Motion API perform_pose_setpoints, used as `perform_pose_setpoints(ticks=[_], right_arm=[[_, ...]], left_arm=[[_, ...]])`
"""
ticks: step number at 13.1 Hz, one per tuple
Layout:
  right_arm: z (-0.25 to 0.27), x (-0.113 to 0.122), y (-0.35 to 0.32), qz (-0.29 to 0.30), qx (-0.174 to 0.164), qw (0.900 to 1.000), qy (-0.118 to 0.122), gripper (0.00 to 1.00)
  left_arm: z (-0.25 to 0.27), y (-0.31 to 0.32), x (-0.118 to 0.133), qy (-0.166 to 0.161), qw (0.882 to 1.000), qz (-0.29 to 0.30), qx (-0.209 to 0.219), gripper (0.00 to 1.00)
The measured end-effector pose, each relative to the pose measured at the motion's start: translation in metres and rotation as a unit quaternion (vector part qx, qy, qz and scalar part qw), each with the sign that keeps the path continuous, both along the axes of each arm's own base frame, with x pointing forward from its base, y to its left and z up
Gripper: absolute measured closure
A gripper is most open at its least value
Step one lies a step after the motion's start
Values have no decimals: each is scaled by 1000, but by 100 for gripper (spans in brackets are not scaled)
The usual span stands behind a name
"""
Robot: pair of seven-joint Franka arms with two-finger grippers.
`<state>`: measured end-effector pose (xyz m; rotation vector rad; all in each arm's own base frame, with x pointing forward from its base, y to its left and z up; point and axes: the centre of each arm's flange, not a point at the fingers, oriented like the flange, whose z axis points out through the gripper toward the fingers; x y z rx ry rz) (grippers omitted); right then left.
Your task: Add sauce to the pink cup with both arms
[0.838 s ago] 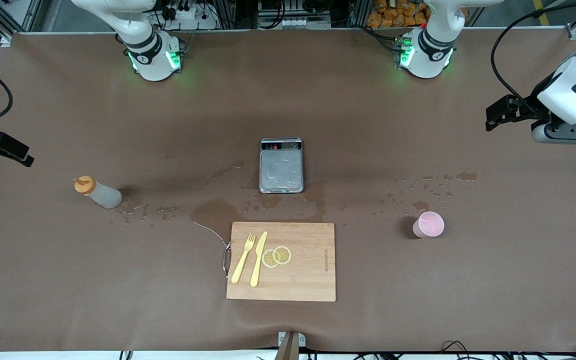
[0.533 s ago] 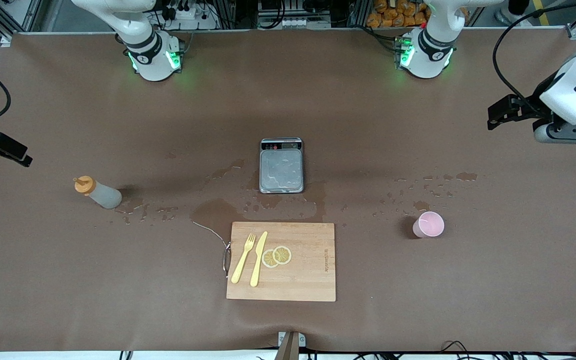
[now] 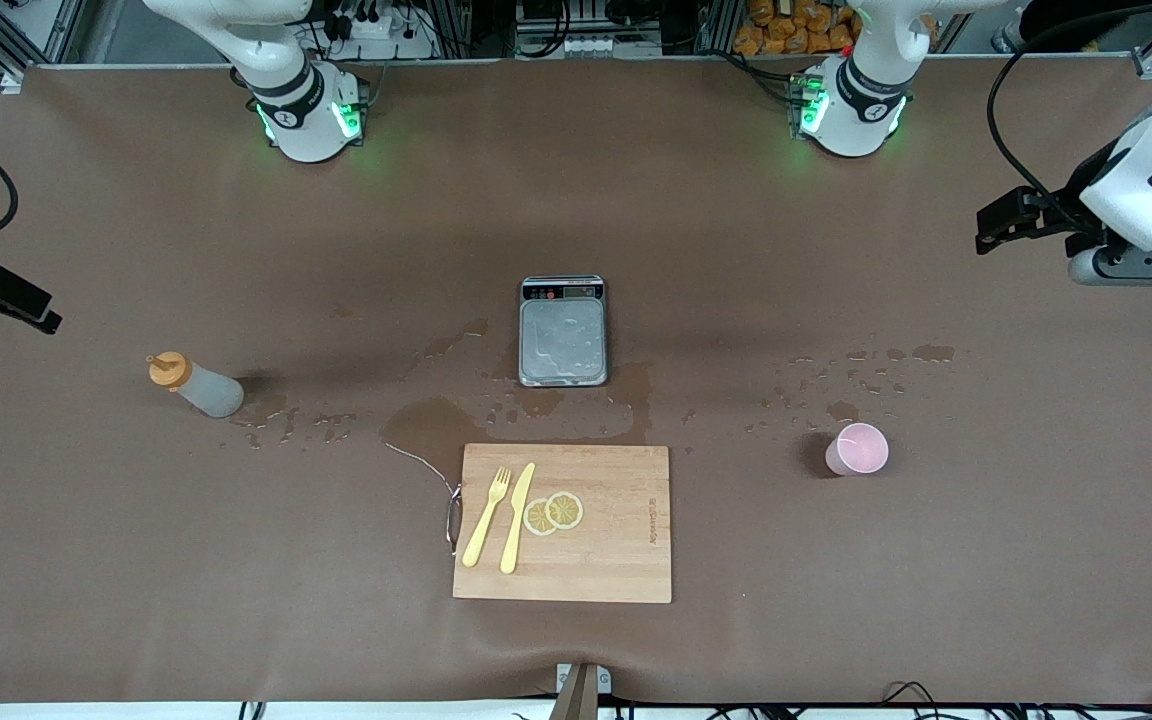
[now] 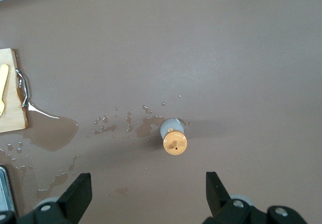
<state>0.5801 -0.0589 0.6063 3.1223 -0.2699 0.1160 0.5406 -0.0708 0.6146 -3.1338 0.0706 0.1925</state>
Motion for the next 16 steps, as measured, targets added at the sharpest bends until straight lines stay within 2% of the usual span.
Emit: perform_pose_setpoints(ticks=[4, 7, 10, 12, 16], right_arm=[[0, -2, -24, -20, -4, 1000, -3, 0], [-17, 1, -51, -40, -12, 999, 14, 0], [-42, 12, -81, -60, -21, 998, 16, 0], [-48, 11, -104, -78, -22, 997, 16, 0], [-54, 1, -148, -117, -22, 993, 17, 0]], left_arm=[[-9, -3, 3, 9, 1000, -2, 0, 0], [-22, -2, 9, 22, 1000, 0, 0, 0], [-45, -1, 19, 42, 999, 3, 1, 0], [-72, 2, 32, 61, 998, 8, 1, 0], [-96, 25, 53, 49, 998, 30, -3, 0]])
